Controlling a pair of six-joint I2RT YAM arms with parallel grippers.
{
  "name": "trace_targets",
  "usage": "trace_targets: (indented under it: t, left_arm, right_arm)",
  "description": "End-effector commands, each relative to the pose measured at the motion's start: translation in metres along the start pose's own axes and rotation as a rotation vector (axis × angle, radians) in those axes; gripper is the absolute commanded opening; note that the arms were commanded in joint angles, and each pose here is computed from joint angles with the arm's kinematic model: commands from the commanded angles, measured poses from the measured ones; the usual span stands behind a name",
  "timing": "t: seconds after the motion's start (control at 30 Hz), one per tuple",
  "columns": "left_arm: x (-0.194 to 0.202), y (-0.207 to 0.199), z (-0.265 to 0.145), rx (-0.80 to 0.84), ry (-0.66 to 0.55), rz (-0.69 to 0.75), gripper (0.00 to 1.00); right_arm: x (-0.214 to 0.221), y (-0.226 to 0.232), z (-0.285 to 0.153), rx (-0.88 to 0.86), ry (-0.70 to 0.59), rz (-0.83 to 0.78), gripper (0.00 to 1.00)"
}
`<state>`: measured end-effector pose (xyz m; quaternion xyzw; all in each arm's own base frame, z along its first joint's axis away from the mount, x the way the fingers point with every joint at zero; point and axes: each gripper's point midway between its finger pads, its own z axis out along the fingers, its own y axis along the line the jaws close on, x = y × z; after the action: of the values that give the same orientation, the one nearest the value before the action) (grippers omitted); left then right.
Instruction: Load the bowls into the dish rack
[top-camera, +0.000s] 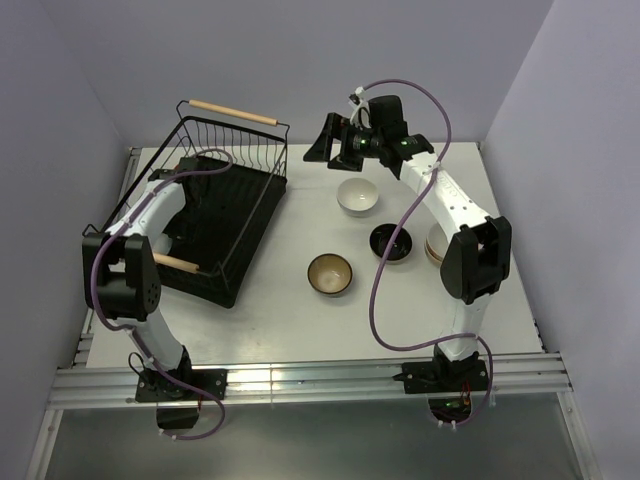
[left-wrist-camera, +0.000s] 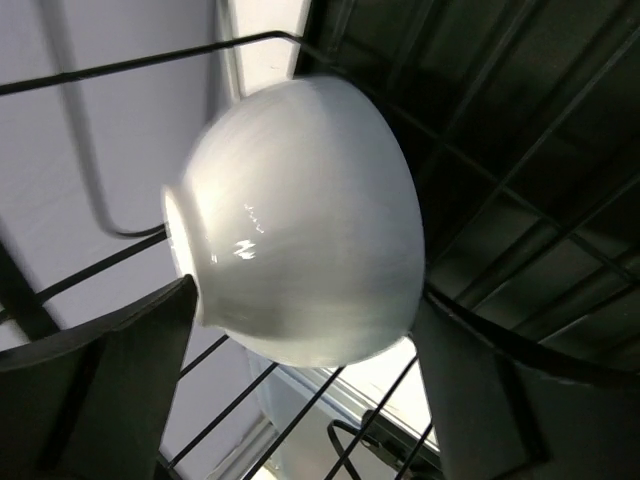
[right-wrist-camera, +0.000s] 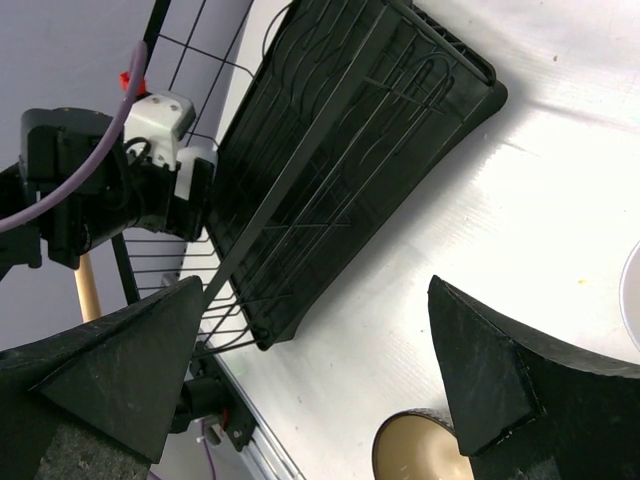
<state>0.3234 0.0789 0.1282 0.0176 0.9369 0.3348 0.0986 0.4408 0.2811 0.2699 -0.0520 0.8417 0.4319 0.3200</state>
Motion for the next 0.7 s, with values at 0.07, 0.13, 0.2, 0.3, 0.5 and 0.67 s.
trace_targets:
  t: [0.07, 0.13, 0.2, 0.3, 0.5, 0.67]
  left_arm:
    - [0.000, -0.014, 0.007, 0.065, 0.021, -0.004, 0.99]
    - [0.001, -0.018, 0.007, 0.084, 0.027, 0.007, 1.00]
    - [0.000, -0.019, 0.007, 0.093, 0.021, 0.010, 1.00]
    - [0.000, -0.020, 0.005, 0.111, 0.021, 0.013, 1.00]
    - [0.001, -0.034, -0.007, 0.241, 0.023, 0.065, 0.99]
    - [0.002, -0.036, -0.011, 0.270, 0.021, 0.072, 0.99]
  right_arm:
    - [-0.019, 0.017, -0.018, -0.027, -0.072, -0.058, 1.00]
    - [-0.018, 0.017, -0.018, -0.030, -0.068, -0.059, 1.00]
    - [-0.018, 0.017, -0.019, -0.031, -0.070, -0.064, 1.00]
    - [-0.017, 0.017, -0.020, -0.031, -0.075, -0.071, 1.00]
    - [-0.017, 0.018, -0.020, -0.036, -0.072, -0.079, 1.00]
    - [-0.018, 0.020, -0.024, -0.035, -0.083, -0.084, 1.00]
